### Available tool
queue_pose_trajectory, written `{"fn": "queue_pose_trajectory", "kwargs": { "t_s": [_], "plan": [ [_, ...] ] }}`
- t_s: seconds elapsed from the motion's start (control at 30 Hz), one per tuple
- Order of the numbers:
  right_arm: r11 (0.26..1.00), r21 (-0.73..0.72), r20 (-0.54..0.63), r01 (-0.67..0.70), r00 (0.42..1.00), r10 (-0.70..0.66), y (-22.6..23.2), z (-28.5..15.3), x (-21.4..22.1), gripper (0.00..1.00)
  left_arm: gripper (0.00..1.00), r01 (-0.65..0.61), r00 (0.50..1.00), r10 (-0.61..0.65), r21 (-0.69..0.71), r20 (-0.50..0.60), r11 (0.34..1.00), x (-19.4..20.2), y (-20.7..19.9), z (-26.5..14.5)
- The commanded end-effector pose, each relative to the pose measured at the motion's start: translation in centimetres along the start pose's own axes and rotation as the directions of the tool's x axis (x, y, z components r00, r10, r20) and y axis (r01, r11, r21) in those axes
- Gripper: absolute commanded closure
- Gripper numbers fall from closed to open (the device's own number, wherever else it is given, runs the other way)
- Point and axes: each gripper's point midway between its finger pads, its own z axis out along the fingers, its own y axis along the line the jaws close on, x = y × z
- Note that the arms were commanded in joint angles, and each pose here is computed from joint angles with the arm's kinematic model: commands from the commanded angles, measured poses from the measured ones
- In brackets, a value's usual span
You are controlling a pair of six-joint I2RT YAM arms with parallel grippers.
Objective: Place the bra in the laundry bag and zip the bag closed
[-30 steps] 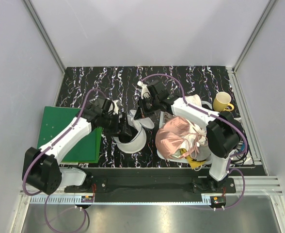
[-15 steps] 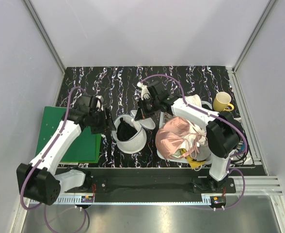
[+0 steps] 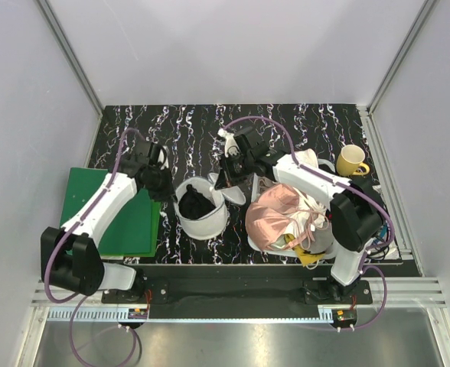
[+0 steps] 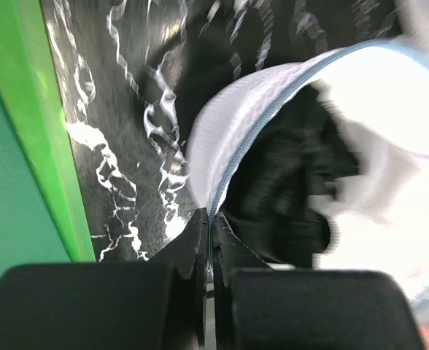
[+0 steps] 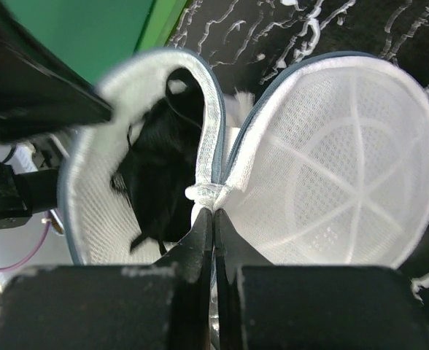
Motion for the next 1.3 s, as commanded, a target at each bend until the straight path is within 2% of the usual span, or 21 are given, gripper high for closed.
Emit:
{"fn": "queue_pose_trajectory", "kwargs": {
  "t_s": [0.0, 0.17, 0.27, 0.3, 0.37, 0.47, 0.5, 0.57, 0.6, 0.67, 0.7, 0.73, 0.8, 0.87, 0.93, 0.97, 1.03, 1.13, 1.2, 1.27],
  "plan": [
    [0.996, 0.058, 0.096, 0.067, 0.993, -0.072, 1.5, -4.0, -2.8, 1.00, 1.00, -0.075, 0.986, 0.070, 0.031, 0.154, 0.997, -3.5, -2.0, -5.4],
    [0.993, 0.107, 0.132, 0.057, 0.989, -0.071, 1.8, -5.2, -4.3, 1.00, 1.00, -0.048, 0.972, 0.043, 0.014, 0.232, 0.999, -3.4, -1.8, -7.1],
    [0.994, 0.108, 0.096, 0.009, 0.995, -0.020, 0.9, -3.2, -4.2, 1.00, 1.00, -0.053, 0.978, 0.058, -0.029, 0.201, 0.998, -3.5, -0.6, -4.6],
    [0.994, 0.106, 0.083, -0.006, 0.997, -0.003, 0.8, -2.7, -4.1, 1.00, 1.00, -0.042, 0.987, 0.050, -0.054, 0.150, 0.998, -3.3, 0.2, -3.0],
    [0.994, 0.099, 0.059, -0.042, 0.998, 0.036, 0.5, -1.4, -4.3, 1.00, 1.00, -0.050, 0.992, 0.056, -0.057, 0.117, 0.997, -3.6, 0.3, -2.2],
    [0.993, 0.081, 0.000, -0.081, 0.997, 0.081, 0.7, -0.2, -4.0, 0.92, 1.00, -0.026, 0.989, 0.038, -0.086, 0.145, 0.996, -4.7, 1.1, -1.5],
    [0.992, 0.079, -0.036, -0.100, 0.994, 0.103, 0.7, -0.1, -3.4, 0.81, 1.00, -0.019, 0.989, 0.032, -0.095, 0.146, 0.995, -4.7, 1.4, -1.4],
    [0.989, 0.060, -0.062, -0.133, 0.989, 0.137, 1.3, 0.3, -3.6, 0.69, 1.00, -0.002, 0.988, 0.018, -0.108, 0.152, 0.994, -4.9, 2.1, -1.4],
    [0.984, 0.069, -0.086, -0.163, 0.982, 0.168, 1.4, 0.0, -3.2, 0.60, 1.00, 0.007, 0.988, 0.011, -0.116, 0.152, 0.993, -4.7, 2.5, -1.4],
    [0.979, 0.085, -0.067, -0.183, 0.980, 0.189, 1.8, -0.8, -3.9, 0.47, 1.00, 0.030, 0.987, -0.008, -0.131, 0.163, 0.991, -4.6, 3.2, -1.7],
    [0.974, 0.092, -0.047, -0.205, 0.977, 0.210, 2.3, -1.8, -4.3, 0.34, 1.00, 0.041, 0.986, -0.018, -0.136, 0.169, 0.990, -4.4, 3.5, -1.8],
    [0.969, 0.109, -0.033, -0.220, 0.974, 0.225, 2.2, -2.4, -4.5, 0.29, 1.00, 0.055, 0.984, -0.030, -0.142, 0.177, 0.988, -4.3, 3.8, -2.0],
    [0.937, 0.199, 0.022, -0.287, 0.957, 0.288, 0.2, -3.9, -5.2, 0.19, 1.00, 0.083, 0.979, -0.053, -0.144, 0.198, 0.986, -4.0, 4.1, -2.5],
    [0.893, 0.237, 0.098, -0.383, 0.924, 0.370, -1.9, -5.5, -6.9, 0.16, 1.00, 0.097, 0.975, -0.064, -0.149, 0.212, 0.984, -3.8, 4.3, -2.7],
    [0.862, 0.253, 0.128, -0.440, 0.898, 0.421, -3.5, -5.7, -7.6, 0.13, 1.00, 0.099, 0.975, -0.070, -0.127, 0.213, 0.987, -3.6, 3.9, -2.9],
    [0.856, 0.259, 0.133, -0.447, 0.895, 0.427, -4.3, -5.6, -8.0, 0.07, 1.00, 0.099, 0.976, -0.074, -0.112, 0.207, 0.989, -3.4, 3.6, -2.8],
    [0.869, 0.283, 0.103, -0.406, 0.914, 0.394, -6.1, -4.1, -8.4, 0.07, 1.00, 0.101, 0.976, -0.082, -0.085, 0.202, 0.991, -3.3, 3.2, -2.8],
    [0.855, 0.383, 0.042, -0.351, 0.931, 0.363, -9.5, -1.7, -7.0, 0.15, 1.00, 0.104, 0.974, -0.085, -0.081, 0.209, 0.991, -3.4, 3.1, -2.8],
    [0.832, 0.430, 0.022, -0.352, 0.925, 0.380, -11.4, -0.4, -5.7, 0.26, 1.00, 0.097, 0.974, -0.079, -0.079, 0.212, 0.992, -3.4, 3.0, -3.0],
    [0.818, 0.458, 0.011, -0.347, 0.923, 0.385, -12.5, 0.4, -4.9, 0.27, 1.00, 0.097, 0.973, -0.079, -0.074, 0.216, 0.993, -3.5, 3.0, -3.1]
  ]
}}
